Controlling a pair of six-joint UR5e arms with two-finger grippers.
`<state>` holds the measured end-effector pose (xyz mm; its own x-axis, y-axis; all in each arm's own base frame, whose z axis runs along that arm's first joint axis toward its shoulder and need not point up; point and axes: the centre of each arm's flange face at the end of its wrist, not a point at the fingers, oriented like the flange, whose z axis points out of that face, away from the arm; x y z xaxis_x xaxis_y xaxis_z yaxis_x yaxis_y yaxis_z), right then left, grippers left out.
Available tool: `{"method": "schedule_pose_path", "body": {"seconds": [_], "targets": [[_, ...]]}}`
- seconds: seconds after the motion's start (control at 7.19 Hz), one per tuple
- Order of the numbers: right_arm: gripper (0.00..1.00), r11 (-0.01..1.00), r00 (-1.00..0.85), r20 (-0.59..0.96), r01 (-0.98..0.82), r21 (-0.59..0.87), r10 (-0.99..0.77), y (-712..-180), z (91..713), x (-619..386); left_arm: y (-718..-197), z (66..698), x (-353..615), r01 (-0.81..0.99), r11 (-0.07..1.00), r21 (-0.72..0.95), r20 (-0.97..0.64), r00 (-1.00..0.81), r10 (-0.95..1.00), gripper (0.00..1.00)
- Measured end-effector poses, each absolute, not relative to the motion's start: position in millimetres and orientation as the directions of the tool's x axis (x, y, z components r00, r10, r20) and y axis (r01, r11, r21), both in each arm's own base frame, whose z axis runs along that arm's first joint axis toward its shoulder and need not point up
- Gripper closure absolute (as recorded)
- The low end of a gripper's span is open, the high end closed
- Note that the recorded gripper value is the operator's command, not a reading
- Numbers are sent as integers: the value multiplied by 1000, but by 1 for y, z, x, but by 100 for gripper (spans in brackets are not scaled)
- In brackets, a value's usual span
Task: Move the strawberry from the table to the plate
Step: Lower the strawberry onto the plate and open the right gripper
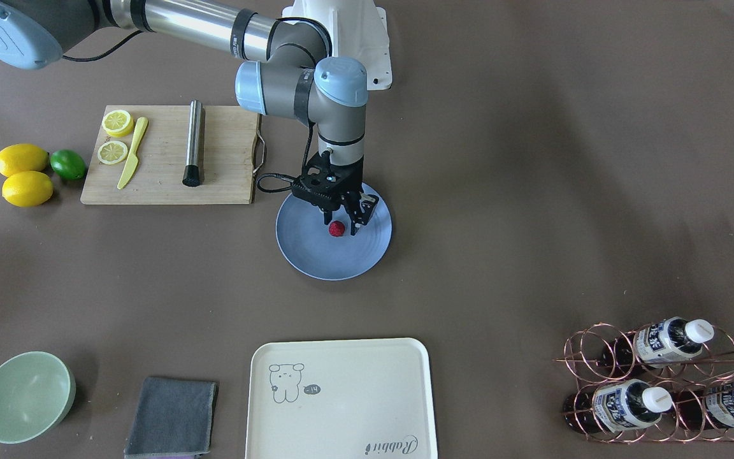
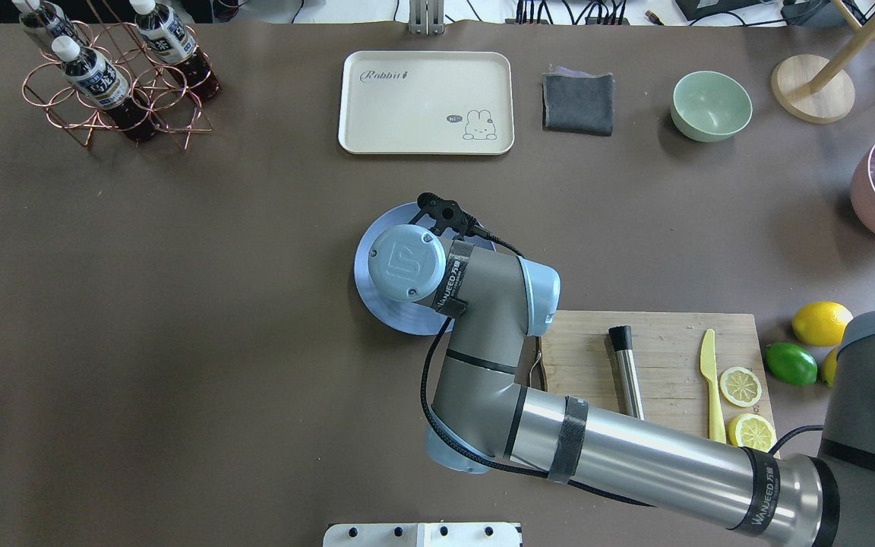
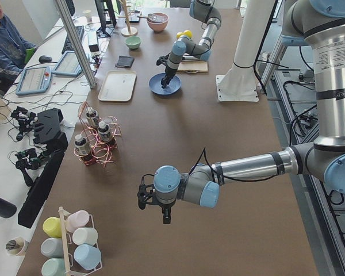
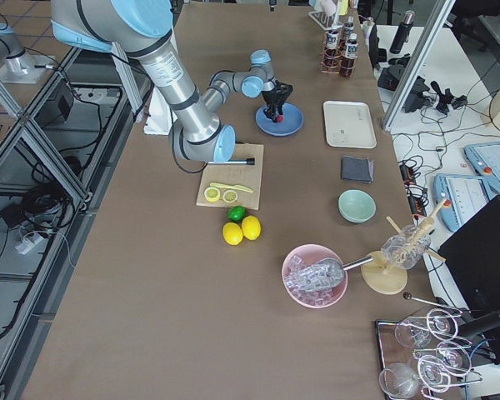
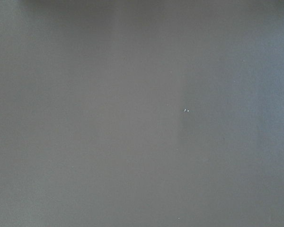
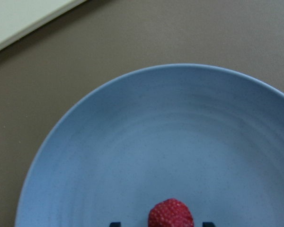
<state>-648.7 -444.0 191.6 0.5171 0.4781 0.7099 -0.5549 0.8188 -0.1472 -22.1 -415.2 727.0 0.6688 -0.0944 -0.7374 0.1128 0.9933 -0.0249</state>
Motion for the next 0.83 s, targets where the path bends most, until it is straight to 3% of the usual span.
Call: {"method": "schedule_pose_path", "body": {"seconds": [0.56,0.83], "targets": [[0,855,559,687,-487,-180,463,-486,165,-570,-414,726,-22,113,993,-25,-737,669,-94,2],[0,907,633,670,-392,-156,389,-535,217,-475,-415,727,-22,111,993,-29,-736,670,-97,2]]}}
